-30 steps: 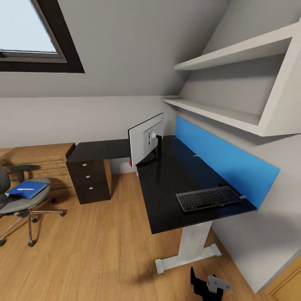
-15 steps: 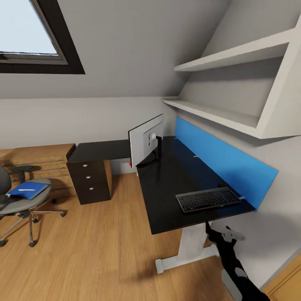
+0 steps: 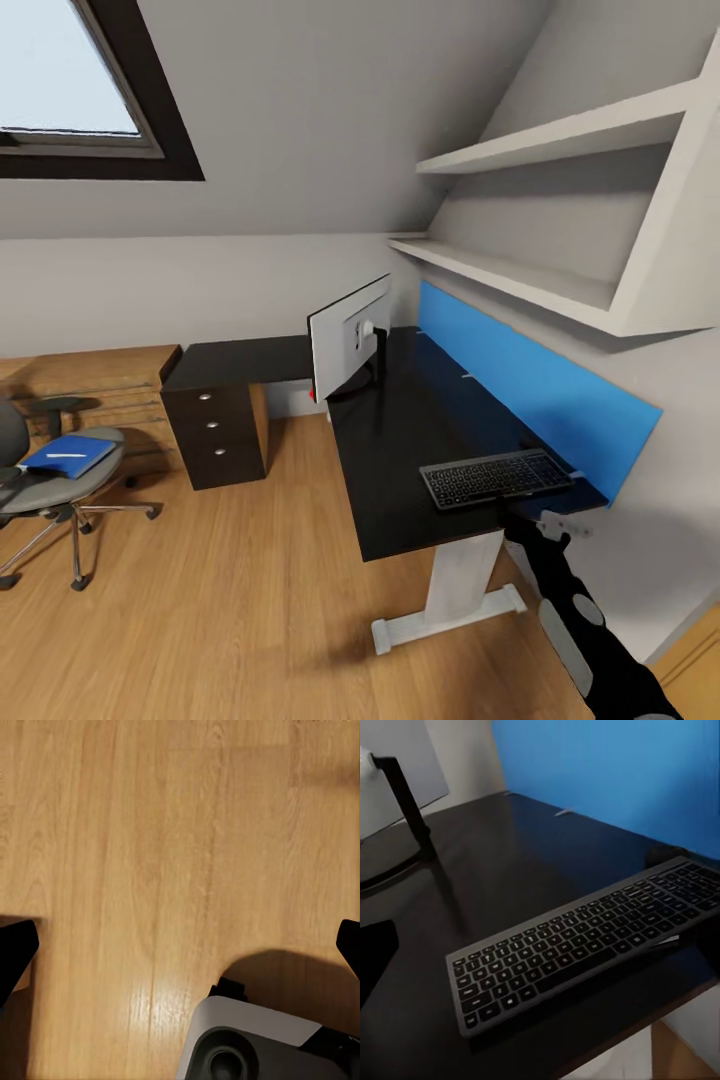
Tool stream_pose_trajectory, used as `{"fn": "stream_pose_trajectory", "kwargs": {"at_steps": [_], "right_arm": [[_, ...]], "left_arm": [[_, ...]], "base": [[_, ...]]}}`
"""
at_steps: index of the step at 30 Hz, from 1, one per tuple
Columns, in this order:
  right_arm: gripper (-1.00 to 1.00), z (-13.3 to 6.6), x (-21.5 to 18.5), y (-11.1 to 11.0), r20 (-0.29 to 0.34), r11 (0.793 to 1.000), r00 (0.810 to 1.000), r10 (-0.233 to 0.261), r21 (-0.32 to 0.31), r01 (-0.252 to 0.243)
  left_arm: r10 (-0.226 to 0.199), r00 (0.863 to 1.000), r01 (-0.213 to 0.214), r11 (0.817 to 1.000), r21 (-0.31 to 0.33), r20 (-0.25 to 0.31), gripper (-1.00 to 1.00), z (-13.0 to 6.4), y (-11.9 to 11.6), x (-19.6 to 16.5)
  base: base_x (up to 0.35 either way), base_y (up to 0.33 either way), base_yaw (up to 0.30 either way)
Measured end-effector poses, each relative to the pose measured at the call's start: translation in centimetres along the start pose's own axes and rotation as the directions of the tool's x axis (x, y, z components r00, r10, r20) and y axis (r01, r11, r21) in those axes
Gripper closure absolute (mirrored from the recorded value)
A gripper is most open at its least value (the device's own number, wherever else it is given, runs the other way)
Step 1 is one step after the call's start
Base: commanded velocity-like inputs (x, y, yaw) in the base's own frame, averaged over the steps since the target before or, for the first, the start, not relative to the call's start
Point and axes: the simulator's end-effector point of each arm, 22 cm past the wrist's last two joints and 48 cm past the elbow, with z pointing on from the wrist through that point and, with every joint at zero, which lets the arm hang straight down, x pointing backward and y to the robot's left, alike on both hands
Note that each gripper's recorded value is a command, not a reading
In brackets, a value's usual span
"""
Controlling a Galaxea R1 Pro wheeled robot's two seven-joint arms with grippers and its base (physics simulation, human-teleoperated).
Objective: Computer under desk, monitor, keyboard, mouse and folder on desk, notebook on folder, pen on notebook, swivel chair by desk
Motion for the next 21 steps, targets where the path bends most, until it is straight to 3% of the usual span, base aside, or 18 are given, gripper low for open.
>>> {"fn": "stream_pose_trajectory", "kwargs": {"at_steps": [5,11,15,18,19,21], "right_arm": [[-1.0,0.6,-2.3,1.3,-0.058,1.0,0.998,0.019,-0.016,-0.02],[-1.0,1.2,-4.1,1.8,-0.236,0.999,0.972,0.009,0.049,0.002],[-1.0,3.4,-6.7,3.1,-0.355,0.997,0.935,-0.011,0.066,0.037],[-1.0,3.5,-4.4,3.1,-0.428,0.995,0.903,-0.04,0.066,0.076],[-1.0,3.4,-3.0,3.2,-0.461,0.992,0.885,-0.073,0.056,0.111],[-1.0,3.2,-2.0,3.5,-0.483,0.987,0.867,-0.121,0.038,0.159]], "left_arm": [[0.0,1.0,0.0,1.0,0.0,0.0,-1.0,-0.4,0.1,0.0],[0.001,1.0,-0.001,1.0,0.0,0.001,-1.0,-0.9,0.3,0.0],[0.001,1.0,-0.001,1.0,-0.002,0.001,-1.0,-1.2,0.4,0.0],[0.001,1.0,-0.001,1.0,-0.002,0.002,-1.0,-1.2,0.4,0.0],[0.001,1.0,-0.001,1.0,-0.002,0.002,-1.0,-1.2,0.4,0.0],[0.0,1.0,0.0,1.0,-0.002,0.004,-1.0,-1.3,0.3,-0.1]], "base": [[0.0,0.0,0.0],[0.0,0.0,0.0],[0.0,0.0,0.0],[0.0,0.0,0.0],[0.0,0.0,0.0],[0.0,0.0,0.0]]}}
